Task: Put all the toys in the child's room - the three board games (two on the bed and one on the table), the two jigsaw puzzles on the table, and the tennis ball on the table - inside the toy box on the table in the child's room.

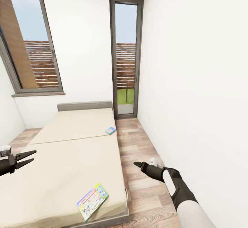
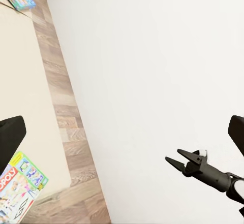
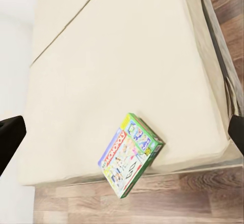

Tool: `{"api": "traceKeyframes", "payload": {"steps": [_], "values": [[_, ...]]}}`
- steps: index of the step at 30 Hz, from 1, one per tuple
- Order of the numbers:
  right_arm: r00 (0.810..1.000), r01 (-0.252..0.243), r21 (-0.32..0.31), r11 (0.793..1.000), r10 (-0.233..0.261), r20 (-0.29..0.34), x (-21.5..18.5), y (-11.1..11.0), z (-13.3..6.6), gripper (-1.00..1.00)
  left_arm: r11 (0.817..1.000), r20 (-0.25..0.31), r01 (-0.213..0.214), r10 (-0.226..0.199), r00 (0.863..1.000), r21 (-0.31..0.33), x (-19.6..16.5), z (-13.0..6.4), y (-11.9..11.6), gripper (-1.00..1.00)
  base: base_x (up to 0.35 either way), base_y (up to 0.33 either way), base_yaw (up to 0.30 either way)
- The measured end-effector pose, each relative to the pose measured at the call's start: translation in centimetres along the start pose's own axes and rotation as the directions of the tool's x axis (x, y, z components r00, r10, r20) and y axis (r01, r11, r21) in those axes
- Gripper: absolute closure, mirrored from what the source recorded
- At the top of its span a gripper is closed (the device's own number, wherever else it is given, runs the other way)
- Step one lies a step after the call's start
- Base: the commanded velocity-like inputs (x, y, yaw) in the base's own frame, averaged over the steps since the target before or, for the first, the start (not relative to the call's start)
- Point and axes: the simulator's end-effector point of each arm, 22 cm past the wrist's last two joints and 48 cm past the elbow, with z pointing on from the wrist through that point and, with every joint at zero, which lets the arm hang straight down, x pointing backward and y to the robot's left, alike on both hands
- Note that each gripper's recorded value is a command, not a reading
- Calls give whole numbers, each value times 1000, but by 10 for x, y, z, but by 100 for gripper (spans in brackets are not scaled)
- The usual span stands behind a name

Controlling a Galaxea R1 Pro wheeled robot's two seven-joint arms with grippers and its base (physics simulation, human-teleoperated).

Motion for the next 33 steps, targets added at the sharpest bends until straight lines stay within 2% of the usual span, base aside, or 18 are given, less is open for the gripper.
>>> {"api": "traceKeyframes", "payload": {"steps": [11, 33], "values": [[997, -42, 19, 999, 43, -67, 47, -24, 22, -100, 1000, 0, -1, 1, 1000, -1, 7, 3, 11, -100, -12, 0, 0], [996, -56, 23, 998, 57, -75, 78, -48, 44, -100, 1000, 0, 1, -1, 1000, 1, 22, 9, 32, -100, 0, 0, 0]]}}
